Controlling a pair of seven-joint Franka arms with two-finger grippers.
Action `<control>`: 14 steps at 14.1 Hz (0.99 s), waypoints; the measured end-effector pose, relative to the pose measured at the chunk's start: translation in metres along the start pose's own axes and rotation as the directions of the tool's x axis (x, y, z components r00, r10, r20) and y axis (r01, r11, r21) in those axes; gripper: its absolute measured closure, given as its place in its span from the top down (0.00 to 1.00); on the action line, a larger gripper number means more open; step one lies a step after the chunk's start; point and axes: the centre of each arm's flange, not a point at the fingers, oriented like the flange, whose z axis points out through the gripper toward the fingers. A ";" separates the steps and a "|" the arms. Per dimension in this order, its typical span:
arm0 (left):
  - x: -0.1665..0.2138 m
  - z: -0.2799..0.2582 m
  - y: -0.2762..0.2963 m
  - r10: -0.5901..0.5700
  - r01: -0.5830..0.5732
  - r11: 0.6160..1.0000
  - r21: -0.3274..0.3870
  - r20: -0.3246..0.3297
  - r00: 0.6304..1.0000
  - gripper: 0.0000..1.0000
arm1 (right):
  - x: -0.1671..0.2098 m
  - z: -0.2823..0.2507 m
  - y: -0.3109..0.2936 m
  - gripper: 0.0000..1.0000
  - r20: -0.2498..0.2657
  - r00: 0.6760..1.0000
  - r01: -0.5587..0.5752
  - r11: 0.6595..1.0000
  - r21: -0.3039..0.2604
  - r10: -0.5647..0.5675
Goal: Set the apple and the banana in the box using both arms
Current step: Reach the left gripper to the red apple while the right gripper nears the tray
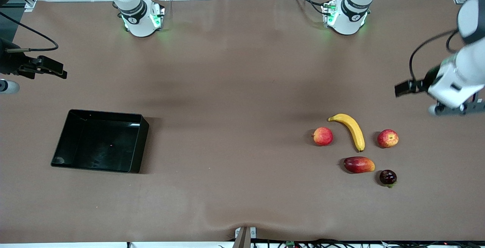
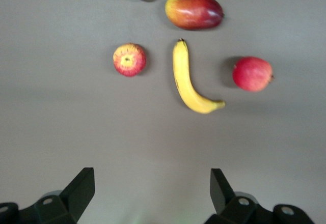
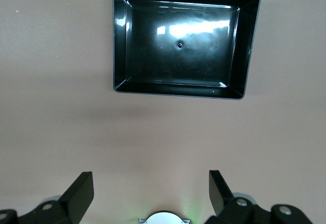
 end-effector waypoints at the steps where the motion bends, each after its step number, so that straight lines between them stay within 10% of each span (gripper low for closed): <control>1: 0.012 0.015 -0.004 -0.007 0.007 1.000 -0.003 0.000 1.000 1.00 | 0.000 0.000 -0.001 1.00 0.000 1.000 0.002 1.000 0.000 -0.002; 14: 0.077 0.078 -0.046 -0.073 0.072 0.997 -0.023 -0.034 0.997 1.00 | 0.002 0.034 -0.004 1.00 -0.001 1.000 0.006 1.000 -0.002 -0.006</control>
